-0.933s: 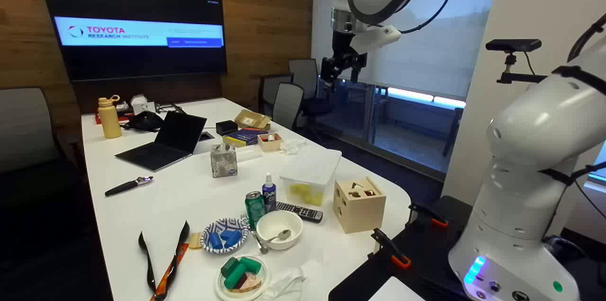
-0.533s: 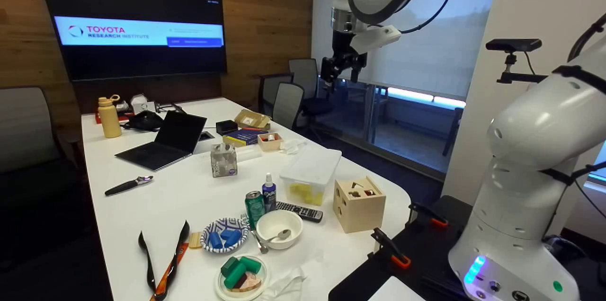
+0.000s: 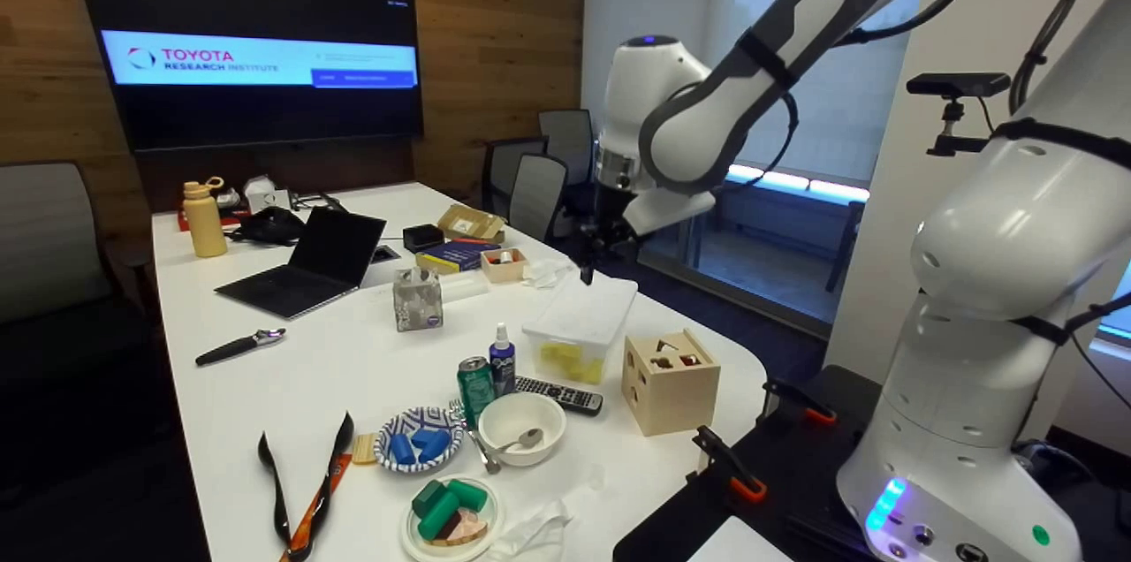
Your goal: Pick up the clear cap next to the white bowl and place it on the blue spray bottle
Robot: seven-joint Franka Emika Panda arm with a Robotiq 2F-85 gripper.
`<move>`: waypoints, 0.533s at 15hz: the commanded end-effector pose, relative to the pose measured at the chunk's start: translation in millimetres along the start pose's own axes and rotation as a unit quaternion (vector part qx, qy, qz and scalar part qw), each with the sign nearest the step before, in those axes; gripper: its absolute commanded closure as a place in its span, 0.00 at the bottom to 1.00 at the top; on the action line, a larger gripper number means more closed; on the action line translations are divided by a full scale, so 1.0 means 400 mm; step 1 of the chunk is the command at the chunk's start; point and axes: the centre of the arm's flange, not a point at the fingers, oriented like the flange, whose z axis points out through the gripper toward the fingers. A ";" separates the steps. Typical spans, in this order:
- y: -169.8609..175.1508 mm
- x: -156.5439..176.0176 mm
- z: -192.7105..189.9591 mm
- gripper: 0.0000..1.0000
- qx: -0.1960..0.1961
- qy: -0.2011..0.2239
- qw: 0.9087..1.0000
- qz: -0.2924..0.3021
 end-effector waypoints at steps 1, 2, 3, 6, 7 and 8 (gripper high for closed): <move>-0.084 -0.058 0.192 0.00 0.017 -0.041 0.998 0.046; -0.099 -0.080 0.227 0.00 0.019 -0.057 0.996 0.059; -0.115 -0.104 0.262 0.00 0.015 -0.075 0.994 0.078; -0.140 -0.158 0.357 0.00 0.020 -0.110 0.987 0.118; -0.146 -0.174 0.387 0.00 0.018 -0.118 0.984 0.129; -0.147 -0.187 0.416 0.00 0.016 -0.122 0.983 0.137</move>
